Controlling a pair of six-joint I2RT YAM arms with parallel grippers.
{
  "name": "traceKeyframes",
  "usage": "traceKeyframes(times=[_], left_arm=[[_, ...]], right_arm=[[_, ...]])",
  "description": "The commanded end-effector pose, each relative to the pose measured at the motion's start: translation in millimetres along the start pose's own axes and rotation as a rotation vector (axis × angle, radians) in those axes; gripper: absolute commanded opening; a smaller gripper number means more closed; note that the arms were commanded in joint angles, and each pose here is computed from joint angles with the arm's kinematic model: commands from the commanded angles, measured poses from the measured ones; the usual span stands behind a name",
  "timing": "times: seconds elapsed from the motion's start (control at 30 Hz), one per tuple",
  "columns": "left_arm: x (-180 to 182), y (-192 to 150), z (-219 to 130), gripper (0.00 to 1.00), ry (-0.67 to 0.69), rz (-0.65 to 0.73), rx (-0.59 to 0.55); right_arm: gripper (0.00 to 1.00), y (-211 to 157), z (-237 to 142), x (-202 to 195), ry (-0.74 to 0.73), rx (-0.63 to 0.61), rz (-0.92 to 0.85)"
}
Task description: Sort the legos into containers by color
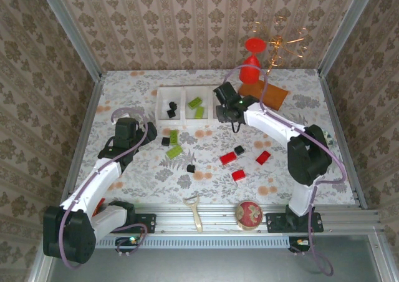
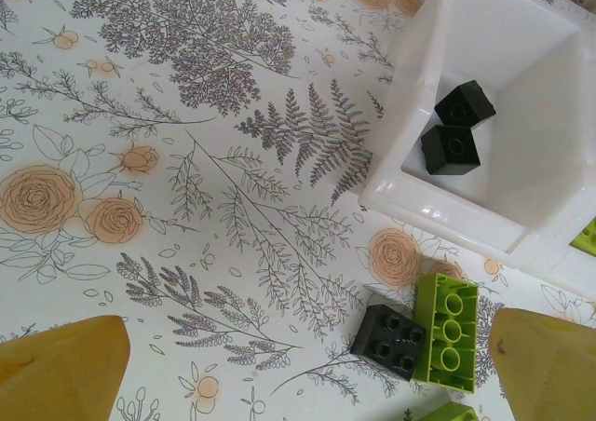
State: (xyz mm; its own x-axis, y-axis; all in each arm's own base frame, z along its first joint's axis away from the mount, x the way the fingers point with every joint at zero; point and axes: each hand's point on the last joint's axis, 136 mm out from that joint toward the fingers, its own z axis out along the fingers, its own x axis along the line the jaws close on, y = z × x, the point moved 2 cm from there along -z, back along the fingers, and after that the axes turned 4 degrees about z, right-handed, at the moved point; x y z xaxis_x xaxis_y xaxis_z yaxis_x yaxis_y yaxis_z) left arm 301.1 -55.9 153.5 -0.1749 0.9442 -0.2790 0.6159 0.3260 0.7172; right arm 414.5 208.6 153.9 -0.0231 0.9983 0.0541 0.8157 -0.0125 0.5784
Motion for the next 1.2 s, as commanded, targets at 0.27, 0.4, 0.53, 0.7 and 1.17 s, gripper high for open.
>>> traceKeyframes(times=[0.27, 0.4, 0.53, 0.7, 1.17], left_arm=[[2, -2, 2, 1.00, -0.007, -0.026, 0.009], [2, -2, 3, 1.00, -0.006, -0.025, 0.012], [2, -3, 4, 1.00, -0.004, -0.026, 0.015], [3, -3, 4, 1.00, -0.002, -0.027, 0.018], [4, -5, 6, 1.00, 0.001, -0.028, 0.025]], right_arm=[[0.26, 30, 41, 7, -0.038, -0.003, -0.030], [0.27, 31, 51, 8, -0.053, 0.006, -0.047], [0.28, 29, 60, 4, -0.085, 0.015, -0.059], [0.31, 30, 64, 1, -0.097, 0.016, -0.058], [0.48, 28, 62, -2, -0.106, 0.016, -0.053]])
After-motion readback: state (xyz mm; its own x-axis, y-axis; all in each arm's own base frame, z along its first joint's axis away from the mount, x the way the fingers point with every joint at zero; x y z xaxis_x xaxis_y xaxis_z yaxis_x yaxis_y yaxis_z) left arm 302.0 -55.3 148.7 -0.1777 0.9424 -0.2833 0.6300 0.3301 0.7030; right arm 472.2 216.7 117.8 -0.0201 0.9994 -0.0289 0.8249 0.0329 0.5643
